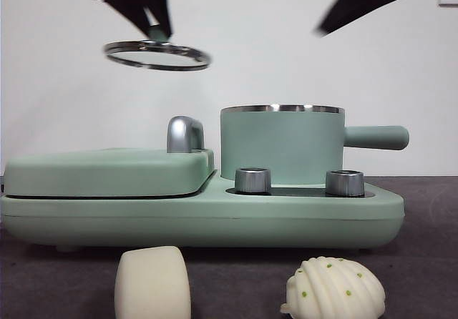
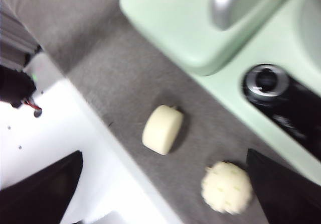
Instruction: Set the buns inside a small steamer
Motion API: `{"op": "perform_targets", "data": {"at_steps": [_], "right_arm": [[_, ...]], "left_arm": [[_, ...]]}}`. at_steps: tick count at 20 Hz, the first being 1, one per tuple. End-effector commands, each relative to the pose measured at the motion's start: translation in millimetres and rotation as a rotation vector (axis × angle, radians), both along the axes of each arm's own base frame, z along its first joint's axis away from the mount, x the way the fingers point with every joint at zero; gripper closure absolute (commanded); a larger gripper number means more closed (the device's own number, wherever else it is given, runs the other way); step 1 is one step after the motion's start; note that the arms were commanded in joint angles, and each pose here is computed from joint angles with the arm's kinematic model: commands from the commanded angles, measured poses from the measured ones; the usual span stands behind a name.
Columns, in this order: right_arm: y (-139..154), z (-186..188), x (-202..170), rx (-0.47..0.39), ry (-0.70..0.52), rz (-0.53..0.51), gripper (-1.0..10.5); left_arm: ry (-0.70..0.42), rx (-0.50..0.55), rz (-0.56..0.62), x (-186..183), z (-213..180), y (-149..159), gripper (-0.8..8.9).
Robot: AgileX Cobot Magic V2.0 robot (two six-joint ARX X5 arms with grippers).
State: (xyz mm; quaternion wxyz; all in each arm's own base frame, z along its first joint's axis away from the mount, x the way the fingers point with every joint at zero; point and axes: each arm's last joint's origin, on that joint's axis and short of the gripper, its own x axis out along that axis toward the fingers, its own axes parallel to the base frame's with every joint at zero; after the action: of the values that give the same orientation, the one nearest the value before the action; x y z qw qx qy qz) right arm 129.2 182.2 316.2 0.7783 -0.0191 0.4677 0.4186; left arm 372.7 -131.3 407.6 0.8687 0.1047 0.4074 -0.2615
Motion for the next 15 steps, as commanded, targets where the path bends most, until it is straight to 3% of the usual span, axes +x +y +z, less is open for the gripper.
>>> {"op": "perform_targets", "data": {"at_steps": [1,6,11,13,15], "right_arm": [[35,-20,0,-0.055,0.067,-0.008,4.3],[86,-79,2,-0.214,0.135,0.053,4.3],[106,-126,9,-0.342,0.180,0.051,4.6],[111,-137,12,-0.353,0.189,0.053,5.6],[113,-142,13,-0.354,0.187,0.053,7.5]], "left_arm": [[-0.055,-0.021,0.028,3,11,11,7.95],[-0.060,-0.024,0.091,10,12,34,7.94],[-0.061,-0.024,0.105,11,12,39,7.95],[-0.059,-0.028,0.110,11,12,39,7.94],[-0.059,-0.028,0.110,11,12,39,7.95]]}}
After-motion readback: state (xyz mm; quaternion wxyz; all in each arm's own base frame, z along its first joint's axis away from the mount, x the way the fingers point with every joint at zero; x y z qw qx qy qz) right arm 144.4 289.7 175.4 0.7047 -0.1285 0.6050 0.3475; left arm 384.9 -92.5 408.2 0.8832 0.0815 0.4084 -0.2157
